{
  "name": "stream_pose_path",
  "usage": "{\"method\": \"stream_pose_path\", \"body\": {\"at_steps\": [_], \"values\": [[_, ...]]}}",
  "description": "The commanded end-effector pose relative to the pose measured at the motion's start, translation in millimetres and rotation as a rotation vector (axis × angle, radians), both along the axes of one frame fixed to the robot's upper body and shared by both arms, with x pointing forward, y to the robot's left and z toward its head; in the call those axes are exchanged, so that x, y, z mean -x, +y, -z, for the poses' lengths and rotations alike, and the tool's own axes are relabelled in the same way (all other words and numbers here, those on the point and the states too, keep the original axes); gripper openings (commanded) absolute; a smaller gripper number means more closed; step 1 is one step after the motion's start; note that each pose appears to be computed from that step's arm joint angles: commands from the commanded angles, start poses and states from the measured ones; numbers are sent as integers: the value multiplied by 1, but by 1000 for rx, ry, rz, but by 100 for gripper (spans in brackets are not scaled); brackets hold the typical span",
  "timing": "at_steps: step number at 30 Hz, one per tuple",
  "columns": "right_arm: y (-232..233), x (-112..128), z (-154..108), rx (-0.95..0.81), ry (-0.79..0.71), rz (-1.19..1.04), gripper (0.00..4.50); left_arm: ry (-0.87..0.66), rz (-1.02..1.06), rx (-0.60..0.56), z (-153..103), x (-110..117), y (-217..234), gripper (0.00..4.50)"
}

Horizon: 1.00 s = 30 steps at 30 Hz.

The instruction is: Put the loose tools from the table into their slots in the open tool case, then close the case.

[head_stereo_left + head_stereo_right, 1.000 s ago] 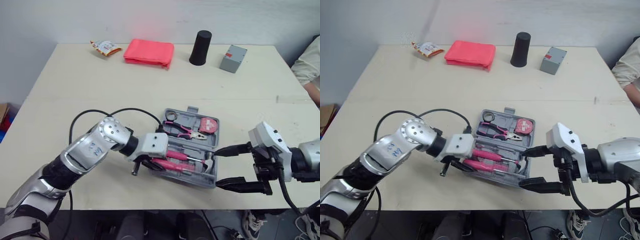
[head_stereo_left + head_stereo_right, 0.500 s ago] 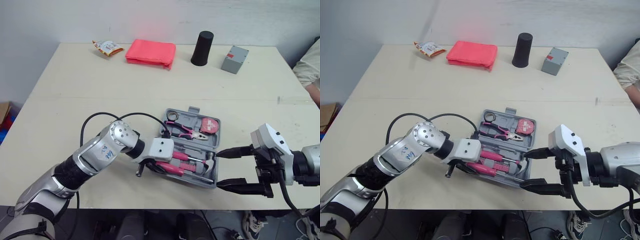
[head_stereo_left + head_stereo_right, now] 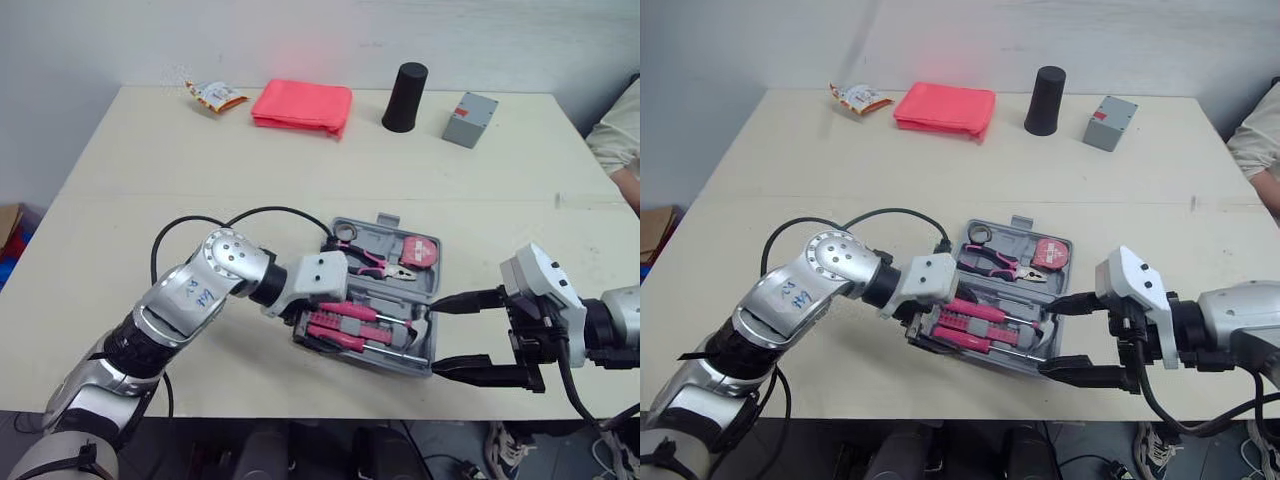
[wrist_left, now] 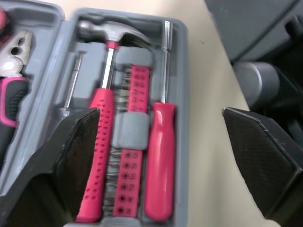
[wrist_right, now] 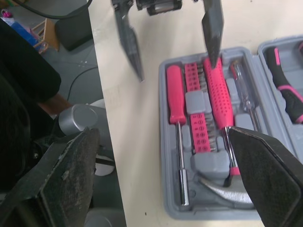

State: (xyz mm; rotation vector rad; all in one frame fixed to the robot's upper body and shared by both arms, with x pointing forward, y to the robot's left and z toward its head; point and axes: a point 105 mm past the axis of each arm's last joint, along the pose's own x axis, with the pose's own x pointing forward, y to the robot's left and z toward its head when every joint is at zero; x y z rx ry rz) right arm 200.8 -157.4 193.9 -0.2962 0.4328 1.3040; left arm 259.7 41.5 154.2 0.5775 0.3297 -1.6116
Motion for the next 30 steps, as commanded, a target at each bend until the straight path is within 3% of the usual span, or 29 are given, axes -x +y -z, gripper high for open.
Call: {"method": "stream_pose_path", "body": {"at_steps": [1,6,7,17,22,26,30], "values": [[-1,-2,-1,-9,-25,-2,450,53,49,105,3,6,0,239],[-4,-6,1,-3,-30,11,450,71,45,147,16,-1,-6,14],[-4,-7,1,-4,-31,12,450,66,46,146,19,-1,-8,3],[-8,-10,5,-2,-26,38,450,57,32,104,47,-5,-16,3],[-9,-12,7,1,-28,49,450,32,71,8,67,0,-12,3],[-10,-12,9,-1,-27,58,450,-26,67,-189,98,-4,4,3],[-11,-9,11,3,-21,65,450,-17,33,-185,100,-9,2,3]]}}
